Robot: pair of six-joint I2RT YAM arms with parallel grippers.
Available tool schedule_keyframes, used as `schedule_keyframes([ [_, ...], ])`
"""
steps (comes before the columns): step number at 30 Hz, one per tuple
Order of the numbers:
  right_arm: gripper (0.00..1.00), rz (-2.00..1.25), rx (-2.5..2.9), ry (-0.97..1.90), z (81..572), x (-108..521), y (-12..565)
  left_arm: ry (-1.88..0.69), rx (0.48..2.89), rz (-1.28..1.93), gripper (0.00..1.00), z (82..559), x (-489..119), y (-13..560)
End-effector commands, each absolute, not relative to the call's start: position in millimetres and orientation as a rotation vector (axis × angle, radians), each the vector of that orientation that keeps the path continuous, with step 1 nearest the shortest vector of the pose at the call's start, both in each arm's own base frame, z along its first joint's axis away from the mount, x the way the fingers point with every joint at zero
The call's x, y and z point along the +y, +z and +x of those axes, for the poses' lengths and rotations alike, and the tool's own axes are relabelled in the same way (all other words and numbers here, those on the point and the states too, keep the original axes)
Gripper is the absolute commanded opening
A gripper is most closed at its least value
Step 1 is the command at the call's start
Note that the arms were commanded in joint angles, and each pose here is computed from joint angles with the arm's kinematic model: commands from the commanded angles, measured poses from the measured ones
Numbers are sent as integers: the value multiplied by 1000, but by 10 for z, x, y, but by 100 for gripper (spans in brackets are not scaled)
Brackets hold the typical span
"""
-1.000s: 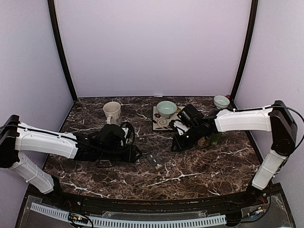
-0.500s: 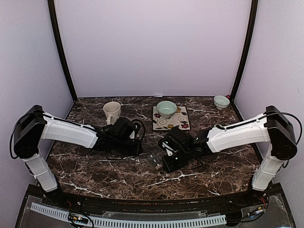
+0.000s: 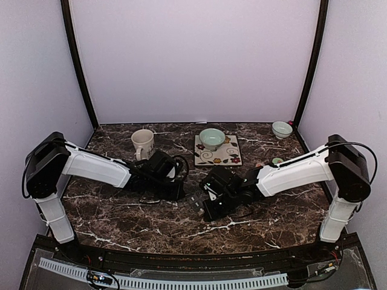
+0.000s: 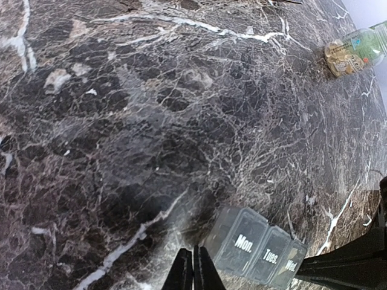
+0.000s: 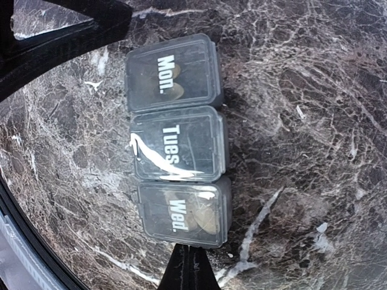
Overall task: Sort the pills into containers
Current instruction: Adjust the pill container at the center of the board.
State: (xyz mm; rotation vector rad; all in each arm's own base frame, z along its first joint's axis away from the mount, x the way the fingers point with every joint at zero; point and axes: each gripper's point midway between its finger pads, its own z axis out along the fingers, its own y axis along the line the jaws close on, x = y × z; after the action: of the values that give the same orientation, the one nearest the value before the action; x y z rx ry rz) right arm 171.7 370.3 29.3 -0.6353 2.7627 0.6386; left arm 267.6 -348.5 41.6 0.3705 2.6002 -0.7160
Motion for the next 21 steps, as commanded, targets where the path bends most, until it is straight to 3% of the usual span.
schedule_keyframes([
  [1,0,-630,2762,652,1709,3765,241,-772,2561,407,7,2748,-3612,532],
  [21,0,-582,2753,601,1900,3712,218,-755,2608,429,7,2698,-3597,359],
])
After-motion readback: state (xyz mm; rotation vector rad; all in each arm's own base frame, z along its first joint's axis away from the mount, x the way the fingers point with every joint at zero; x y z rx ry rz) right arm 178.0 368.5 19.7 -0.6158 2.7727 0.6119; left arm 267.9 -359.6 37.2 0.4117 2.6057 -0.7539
